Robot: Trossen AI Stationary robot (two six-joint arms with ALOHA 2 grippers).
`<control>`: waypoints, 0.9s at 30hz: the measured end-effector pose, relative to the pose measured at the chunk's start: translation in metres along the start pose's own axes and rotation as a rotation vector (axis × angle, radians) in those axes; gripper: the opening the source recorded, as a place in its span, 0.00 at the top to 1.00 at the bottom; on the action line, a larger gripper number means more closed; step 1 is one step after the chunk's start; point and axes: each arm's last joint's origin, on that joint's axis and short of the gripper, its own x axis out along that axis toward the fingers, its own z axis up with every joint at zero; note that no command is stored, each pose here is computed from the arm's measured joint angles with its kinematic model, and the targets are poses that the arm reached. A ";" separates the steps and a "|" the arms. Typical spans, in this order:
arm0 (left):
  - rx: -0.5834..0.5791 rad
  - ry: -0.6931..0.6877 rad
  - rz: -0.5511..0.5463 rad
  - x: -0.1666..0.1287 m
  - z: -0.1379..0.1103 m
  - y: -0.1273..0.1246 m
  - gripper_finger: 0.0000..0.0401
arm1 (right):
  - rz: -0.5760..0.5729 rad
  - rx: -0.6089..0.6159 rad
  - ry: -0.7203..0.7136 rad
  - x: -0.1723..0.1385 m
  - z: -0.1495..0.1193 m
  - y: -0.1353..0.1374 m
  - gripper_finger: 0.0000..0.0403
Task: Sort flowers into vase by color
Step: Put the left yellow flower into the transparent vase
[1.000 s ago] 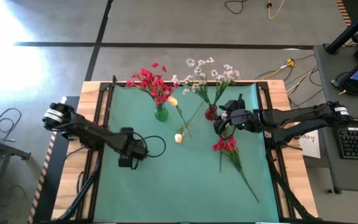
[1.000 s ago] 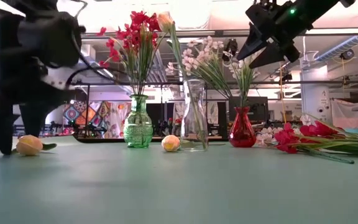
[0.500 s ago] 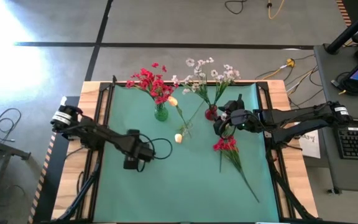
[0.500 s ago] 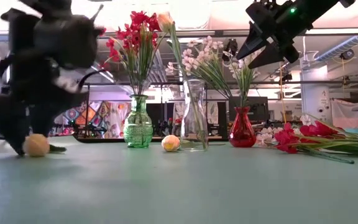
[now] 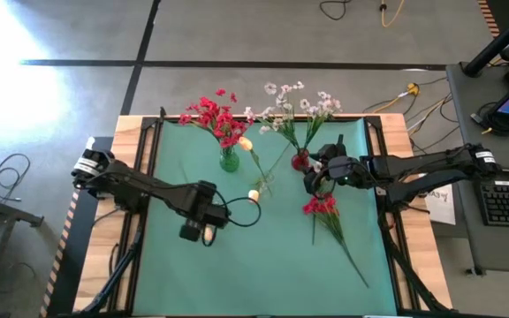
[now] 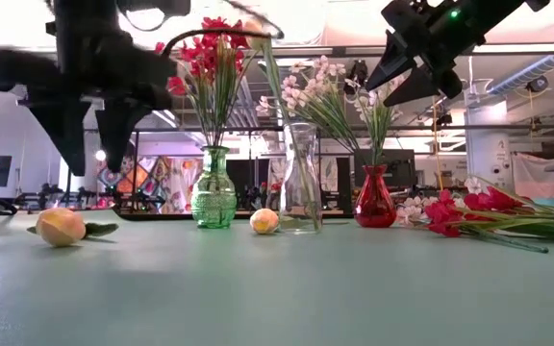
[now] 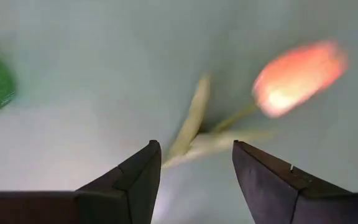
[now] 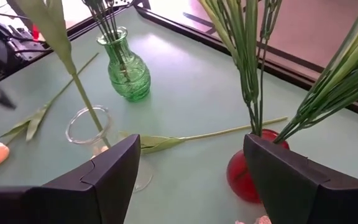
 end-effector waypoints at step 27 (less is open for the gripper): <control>0.230 0.036 0.058 0.066 -0.028 -0.004 0.54 | 0.019 -0.012 0.003 -0.003 -0.002 0.004 0.32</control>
